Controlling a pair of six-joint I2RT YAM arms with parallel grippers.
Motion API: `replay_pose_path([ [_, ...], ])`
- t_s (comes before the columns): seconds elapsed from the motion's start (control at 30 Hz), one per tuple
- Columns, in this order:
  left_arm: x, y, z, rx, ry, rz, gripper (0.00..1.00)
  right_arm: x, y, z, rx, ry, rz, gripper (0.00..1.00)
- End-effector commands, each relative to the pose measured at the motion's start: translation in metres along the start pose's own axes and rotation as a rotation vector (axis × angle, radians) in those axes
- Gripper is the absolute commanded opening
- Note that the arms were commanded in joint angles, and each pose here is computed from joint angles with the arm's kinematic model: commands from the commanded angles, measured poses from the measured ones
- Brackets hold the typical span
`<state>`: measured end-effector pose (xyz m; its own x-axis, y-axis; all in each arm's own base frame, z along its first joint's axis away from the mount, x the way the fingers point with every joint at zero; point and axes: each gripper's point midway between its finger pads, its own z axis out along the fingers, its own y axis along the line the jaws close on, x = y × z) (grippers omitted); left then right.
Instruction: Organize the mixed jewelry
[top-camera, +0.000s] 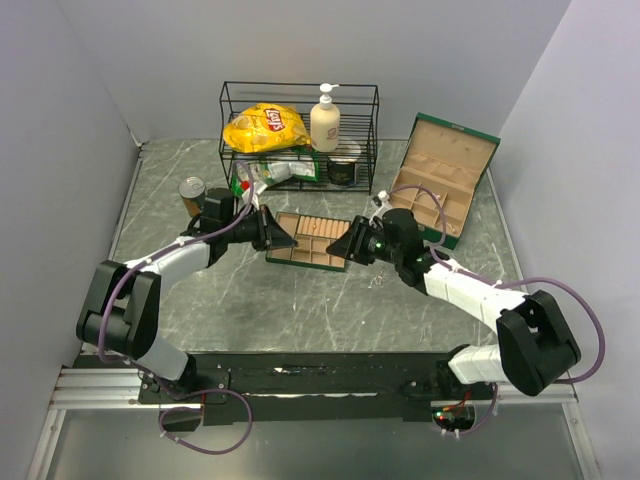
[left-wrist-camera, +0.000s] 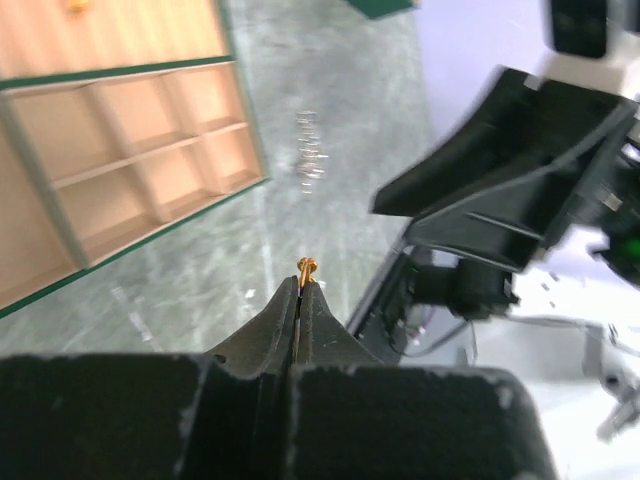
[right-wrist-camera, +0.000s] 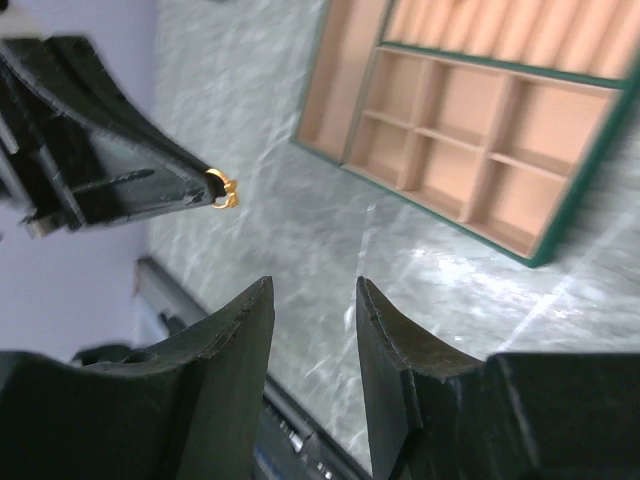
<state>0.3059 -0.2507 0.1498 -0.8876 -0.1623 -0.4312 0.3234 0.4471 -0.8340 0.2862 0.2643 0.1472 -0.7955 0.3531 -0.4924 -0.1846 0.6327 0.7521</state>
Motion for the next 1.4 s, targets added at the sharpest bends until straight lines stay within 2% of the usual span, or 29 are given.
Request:
replay_pose_path([
  [0.0, -0.004, -0.05, -0.01, 0.226, 0.014, 0.136, 0.01, -0.012, 0.063, -0.014, -0.293, 0.001, -0.127, 0.46],
  [0.33, -0.003, -0.071, -0.019, 0.319, 0.027, 0.189, 0.01, -0.01, 0.089, -0.008, -0.478, 0.023, -0.061, 0.46],
  [1.37, 0.0, -0.078, -0.006, 0.282, 0.024, 0.202, 0.01, -0.006, 0.086, 0.008, -0.461, 0.041, -0.046, 0.4],
])
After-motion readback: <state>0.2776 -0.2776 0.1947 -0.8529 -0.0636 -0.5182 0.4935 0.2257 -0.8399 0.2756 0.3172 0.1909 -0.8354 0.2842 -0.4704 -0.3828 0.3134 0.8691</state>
